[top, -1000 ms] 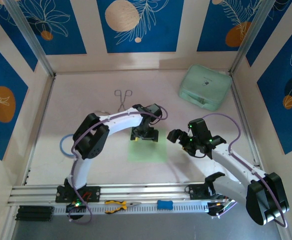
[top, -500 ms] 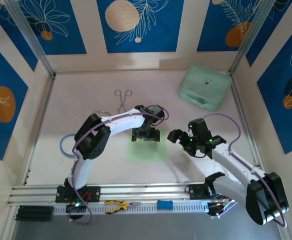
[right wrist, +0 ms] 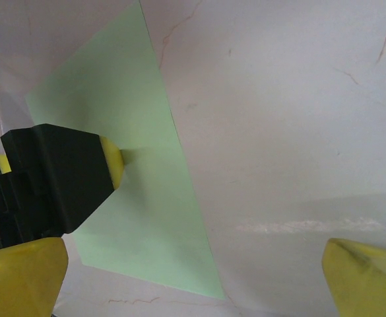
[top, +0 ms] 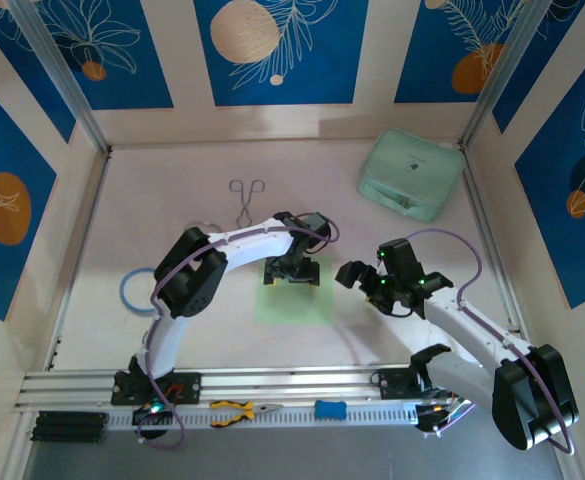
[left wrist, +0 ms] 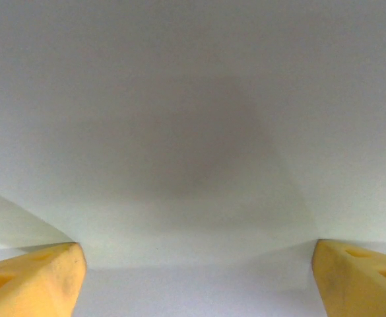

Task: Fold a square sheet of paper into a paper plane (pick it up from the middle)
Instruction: First fold the square sheet of paper in half at the center of the table.

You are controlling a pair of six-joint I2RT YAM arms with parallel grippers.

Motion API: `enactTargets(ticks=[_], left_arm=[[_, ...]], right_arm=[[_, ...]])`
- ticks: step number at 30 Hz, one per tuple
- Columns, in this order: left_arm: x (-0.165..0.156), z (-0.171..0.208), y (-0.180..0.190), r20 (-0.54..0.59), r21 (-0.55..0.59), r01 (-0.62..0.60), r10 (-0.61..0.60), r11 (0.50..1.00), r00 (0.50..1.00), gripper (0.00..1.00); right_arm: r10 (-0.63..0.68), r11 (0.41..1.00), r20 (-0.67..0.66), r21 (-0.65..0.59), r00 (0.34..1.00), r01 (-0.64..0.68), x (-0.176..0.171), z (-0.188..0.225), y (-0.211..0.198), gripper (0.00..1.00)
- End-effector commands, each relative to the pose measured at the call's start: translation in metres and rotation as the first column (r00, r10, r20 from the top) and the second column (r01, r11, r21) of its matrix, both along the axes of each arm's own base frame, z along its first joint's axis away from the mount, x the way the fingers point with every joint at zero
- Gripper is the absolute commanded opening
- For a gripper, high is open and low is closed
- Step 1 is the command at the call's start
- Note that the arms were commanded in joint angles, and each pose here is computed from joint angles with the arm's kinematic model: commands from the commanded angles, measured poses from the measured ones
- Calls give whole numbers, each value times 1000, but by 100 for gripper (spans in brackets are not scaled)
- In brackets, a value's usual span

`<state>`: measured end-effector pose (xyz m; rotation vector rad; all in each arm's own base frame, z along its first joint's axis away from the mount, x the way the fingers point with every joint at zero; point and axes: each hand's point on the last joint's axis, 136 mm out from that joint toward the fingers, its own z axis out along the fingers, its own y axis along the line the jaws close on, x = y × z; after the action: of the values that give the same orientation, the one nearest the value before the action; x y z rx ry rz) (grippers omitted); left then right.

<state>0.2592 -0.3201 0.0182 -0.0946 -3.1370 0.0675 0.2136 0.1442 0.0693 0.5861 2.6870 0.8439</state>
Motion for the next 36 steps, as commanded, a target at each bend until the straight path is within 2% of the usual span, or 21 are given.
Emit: enactTargets(ticks=[1,36], left_arm=[[-17,-26,2,-80,41,-13,16,999,997,88],[-17,-24,-1,-60,69,26,-22,997,998,87]], right_arm=[[2,1000,-40,6,999,-2,-10,-5,-2,99],[-23,1000,-43,11,999,23,-11,-3,-4,99]])
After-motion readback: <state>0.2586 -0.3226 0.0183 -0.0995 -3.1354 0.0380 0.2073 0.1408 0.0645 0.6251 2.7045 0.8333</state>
